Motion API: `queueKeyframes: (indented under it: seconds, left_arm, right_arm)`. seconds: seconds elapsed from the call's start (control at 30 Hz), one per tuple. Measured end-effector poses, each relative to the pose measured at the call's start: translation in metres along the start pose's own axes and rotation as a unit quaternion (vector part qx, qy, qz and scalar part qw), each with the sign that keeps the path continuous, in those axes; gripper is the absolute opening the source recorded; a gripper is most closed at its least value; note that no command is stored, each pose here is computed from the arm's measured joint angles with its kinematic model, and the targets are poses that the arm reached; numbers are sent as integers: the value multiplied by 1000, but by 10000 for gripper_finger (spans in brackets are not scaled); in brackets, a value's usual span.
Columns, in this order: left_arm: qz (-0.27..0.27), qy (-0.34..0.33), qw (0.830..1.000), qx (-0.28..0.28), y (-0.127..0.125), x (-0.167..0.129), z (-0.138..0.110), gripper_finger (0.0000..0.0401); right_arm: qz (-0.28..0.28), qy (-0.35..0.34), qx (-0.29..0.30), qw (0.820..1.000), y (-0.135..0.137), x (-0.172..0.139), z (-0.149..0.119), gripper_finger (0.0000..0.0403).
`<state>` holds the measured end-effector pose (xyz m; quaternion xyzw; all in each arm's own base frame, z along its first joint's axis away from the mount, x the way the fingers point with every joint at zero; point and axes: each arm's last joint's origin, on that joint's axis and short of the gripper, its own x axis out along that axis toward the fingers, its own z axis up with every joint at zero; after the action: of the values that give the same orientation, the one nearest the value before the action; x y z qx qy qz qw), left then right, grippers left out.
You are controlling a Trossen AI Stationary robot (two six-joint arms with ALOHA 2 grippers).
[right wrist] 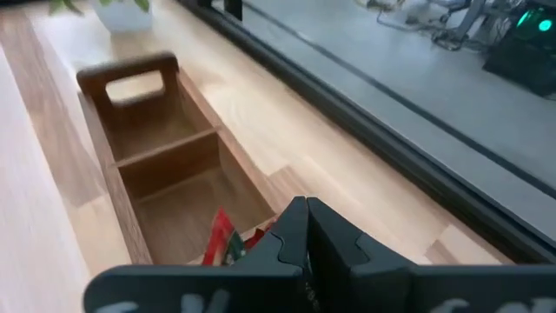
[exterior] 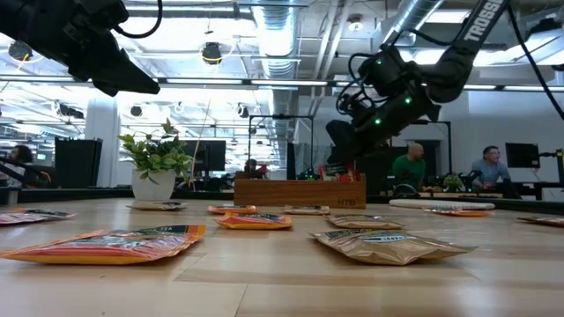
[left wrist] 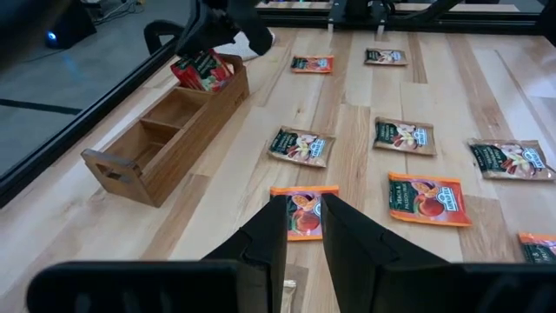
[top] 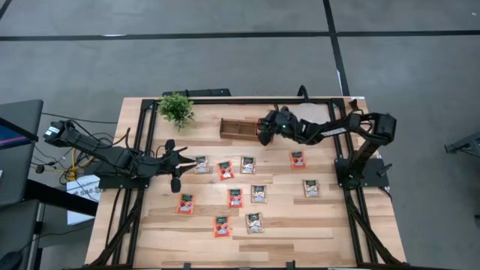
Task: Pick & Place Tea
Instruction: Put the red tea bag into the right section of the wooden organizer, then put the orange tea bag into the middle section of the wooden organizer
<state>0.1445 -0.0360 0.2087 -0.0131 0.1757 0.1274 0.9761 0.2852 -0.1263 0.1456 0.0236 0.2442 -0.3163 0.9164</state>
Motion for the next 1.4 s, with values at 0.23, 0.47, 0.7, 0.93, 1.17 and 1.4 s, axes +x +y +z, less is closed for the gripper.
queueKeyframes:
  seconds: [0.23, 0.47, 0.7, 0.93, 1.17, 1.4]
  left_arm:
    - [-10, 2, 1000, 0, -1, 0, 0, 67]
    - [-10, 2, 1000, 2, -1, 0, 0, 67]
    - [-10, 2, 1000, 2, -1, 0, 0, 67]
    - [-10, 2, 1000, 2, -1, 0, 0, 67]
    - [-23, 5, 1000, -2, -1, 0, 0, 67]
    - [-31, 7, 999, -8, -2, 0, 0, 67]
  right_arm:
    - [-2, 21, -7, 1000, 1, -1, 1, 0]
    - [-25, 35, -26, 999, 11, -5, -3, 0]
    - [-43, 20, -54, 997, 18, -11, 2, 0]
    - [-65, -32, -73, 995, 17, -44, 32, 0]
    - [-44, 87, -101, 990, 9, -102, 25, 0]
    - [9, 219, -64, 973, 2, -144, 4, 14]
